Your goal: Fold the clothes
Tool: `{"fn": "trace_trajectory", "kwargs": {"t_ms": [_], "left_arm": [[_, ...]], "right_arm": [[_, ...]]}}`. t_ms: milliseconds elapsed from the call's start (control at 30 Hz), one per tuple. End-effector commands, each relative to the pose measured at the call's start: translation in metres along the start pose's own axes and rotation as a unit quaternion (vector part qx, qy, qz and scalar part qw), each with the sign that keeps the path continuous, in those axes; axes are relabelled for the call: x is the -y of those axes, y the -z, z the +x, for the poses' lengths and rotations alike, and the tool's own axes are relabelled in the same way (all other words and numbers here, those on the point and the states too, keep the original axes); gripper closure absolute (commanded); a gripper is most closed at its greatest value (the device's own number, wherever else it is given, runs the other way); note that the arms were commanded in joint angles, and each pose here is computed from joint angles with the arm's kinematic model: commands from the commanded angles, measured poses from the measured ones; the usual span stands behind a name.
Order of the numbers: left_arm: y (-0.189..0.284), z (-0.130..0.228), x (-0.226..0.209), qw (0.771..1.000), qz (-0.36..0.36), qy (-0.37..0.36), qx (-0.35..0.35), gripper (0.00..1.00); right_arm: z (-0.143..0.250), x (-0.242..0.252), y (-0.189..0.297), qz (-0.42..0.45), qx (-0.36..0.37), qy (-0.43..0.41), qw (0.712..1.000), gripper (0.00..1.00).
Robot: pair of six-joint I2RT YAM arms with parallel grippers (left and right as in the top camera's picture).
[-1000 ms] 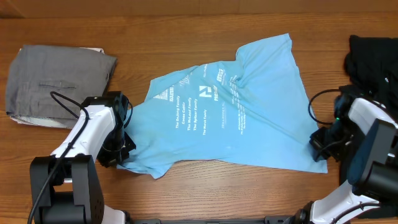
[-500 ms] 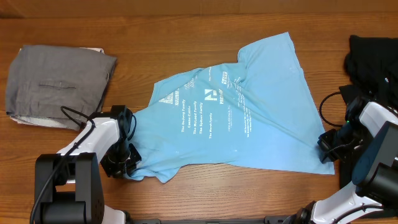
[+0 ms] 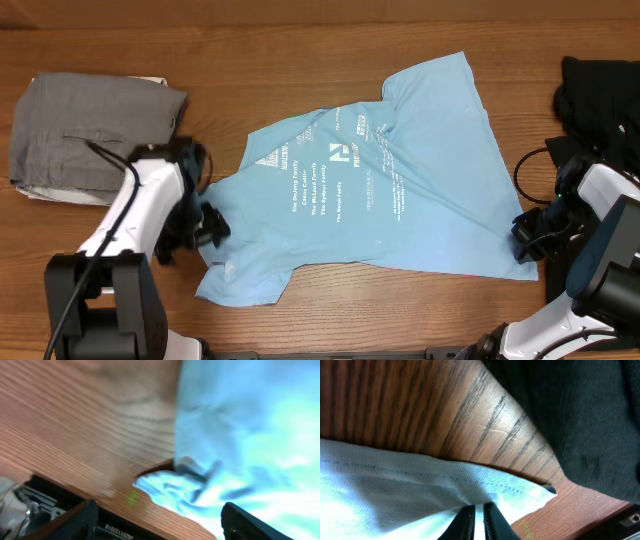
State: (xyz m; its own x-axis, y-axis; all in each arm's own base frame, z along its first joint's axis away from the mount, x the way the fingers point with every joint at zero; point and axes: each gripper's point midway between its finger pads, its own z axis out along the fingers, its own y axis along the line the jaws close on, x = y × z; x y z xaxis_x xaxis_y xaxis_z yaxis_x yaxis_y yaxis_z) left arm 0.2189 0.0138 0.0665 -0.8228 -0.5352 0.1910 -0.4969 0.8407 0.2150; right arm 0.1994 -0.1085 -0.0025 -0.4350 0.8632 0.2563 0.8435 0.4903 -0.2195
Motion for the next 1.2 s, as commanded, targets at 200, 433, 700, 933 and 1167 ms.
{"fn": "trace_trajectory", "kwargs": {"t_ms": [200,433,700,933,1167], "left_arm": [[0.071,-0.021,0.073,0.973,0.151,-0.153,0.083,0.26],[0.106,-0.048,0.111,0.943,0.204,-0.196,0.177,0.32],[0.128,-0.084,0.144,0.91,0.227,-0.212,0.274,0.96],[0.107,-0.112,0.181,0.901,0.217,-0.226,0.3,0.96],[0.053,-0.132,0.199,0.916,0.196,-0.229,0.265,0.96]], "right_arm": [[-0.004,-0.011,-0.012,-0.026,-0.007,0.034,0.999,0.86],[-0.006,-0.037,0.043,-0.092,-0.018,0.051,0.994,0.8],[0.002,-0.087,0.109,-0.167,0.013,0.164,0.972,0.7],[0.017,-0.126,0.112,-0.173,0.049,0.225,0.958,0.0],[0.004,-0.15,0.121,-0.202,0.098,0.242,0.944,0.0]]}}
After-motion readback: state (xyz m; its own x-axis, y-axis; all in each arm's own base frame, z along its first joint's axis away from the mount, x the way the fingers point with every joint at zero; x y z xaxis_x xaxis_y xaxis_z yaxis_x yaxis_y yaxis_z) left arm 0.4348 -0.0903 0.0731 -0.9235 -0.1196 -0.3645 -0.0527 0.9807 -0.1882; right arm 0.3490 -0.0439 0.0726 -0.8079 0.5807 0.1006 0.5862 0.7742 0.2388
